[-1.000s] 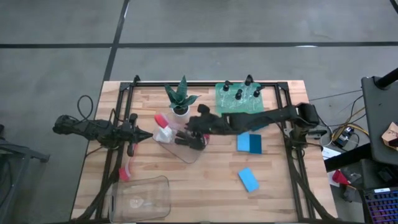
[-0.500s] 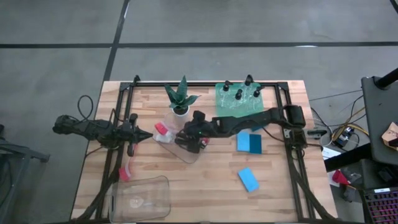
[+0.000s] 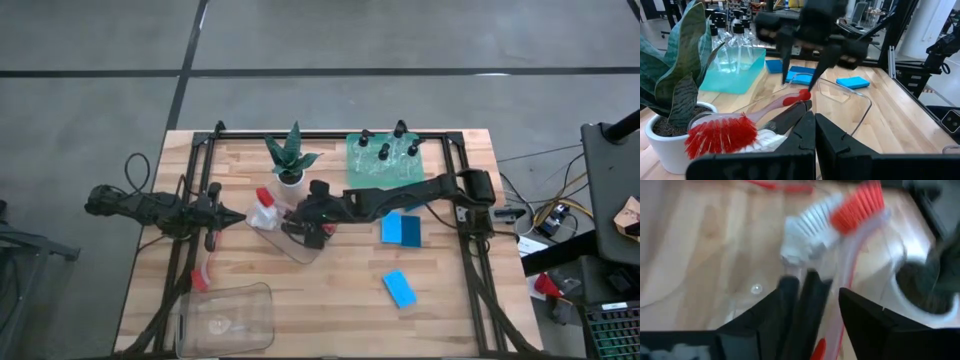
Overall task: Pick & Place Kitchen Sink Supplies
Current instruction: Put the orange dish brush into the top transparent bin
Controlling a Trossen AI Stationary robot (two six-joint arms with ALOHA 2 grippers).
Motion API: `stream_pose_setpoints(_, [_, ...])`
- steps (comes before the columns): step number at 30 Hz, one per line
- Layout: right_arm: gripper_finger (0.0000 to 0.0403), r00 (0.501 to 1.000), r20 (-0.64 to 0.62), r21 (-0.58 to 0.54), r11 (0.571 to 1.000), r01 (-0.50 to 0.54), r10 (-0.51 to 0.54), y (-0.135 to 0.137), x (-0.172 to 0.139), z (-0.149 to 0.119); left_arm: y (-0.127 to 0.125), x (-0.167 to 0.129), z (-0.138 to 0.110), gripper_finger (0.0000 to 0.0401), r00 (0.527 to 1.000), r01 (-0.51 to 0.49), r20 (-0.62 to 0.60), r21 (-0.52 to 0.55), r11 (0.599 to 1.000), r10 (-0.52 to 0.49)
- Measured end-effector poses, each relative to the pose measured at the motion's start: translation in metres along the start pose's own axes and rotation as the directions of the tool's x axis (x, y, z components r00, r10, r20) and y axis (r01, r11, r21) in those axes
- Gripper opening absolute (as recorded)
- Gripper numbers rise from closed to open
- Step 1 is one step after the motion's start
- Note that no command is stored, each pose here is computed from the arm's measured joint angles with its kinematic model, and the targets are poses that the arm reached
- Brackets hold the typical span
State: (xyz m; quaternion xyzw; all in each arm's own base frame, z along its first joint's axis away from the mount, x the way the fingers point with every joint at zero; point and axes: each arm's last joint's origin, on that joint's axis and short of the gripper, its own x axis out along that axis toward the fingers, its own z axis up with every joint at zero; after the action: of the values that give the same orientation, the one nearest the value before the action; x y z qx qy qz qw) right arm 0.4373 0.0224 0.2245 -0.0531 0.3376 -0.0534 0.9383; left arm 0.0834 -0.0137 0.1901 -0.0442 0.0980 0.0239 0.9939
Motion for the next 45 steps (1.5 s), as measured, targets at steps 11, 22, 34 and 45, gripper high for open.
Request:
stream_pose_setpoints(11, [0.0173,0.994,0.100,-0.160,0.987,-0.018,0.034,0.040,-0.037,0.019,0.000,0.000,0.000,0.0000,1.000,0.000,0.001,0.000,1.000,0.000])
stream_pose_setpoints(22, [0.0022,0.990,0.087,-0.132,0.986,-0.100,0.112,0.066,-0.085,0.015,0.000,0.000,0.000,0.0000,1.000,0.000,0.000,0.000,1.000,0.000])
stream_pose_setpoints(34, [0.0008,0.974,0.189,-0.025,0.993,-0.120,0.122,0.067,-0.159,-0.032,-0.001,0.001,0.002,0.0000,1.000,0.008,0.015,-0.038,0.999,-0.008])
stream_pose_setpoints(45, [0.0008,0.902,0.404,0.052,0.981,-0.188,0.151,0.043,-0.201,-0.102,-0.003,-0.004,0.031,0.0000,0.951,0.101,0.308,-0.275,0.956,-0.011])
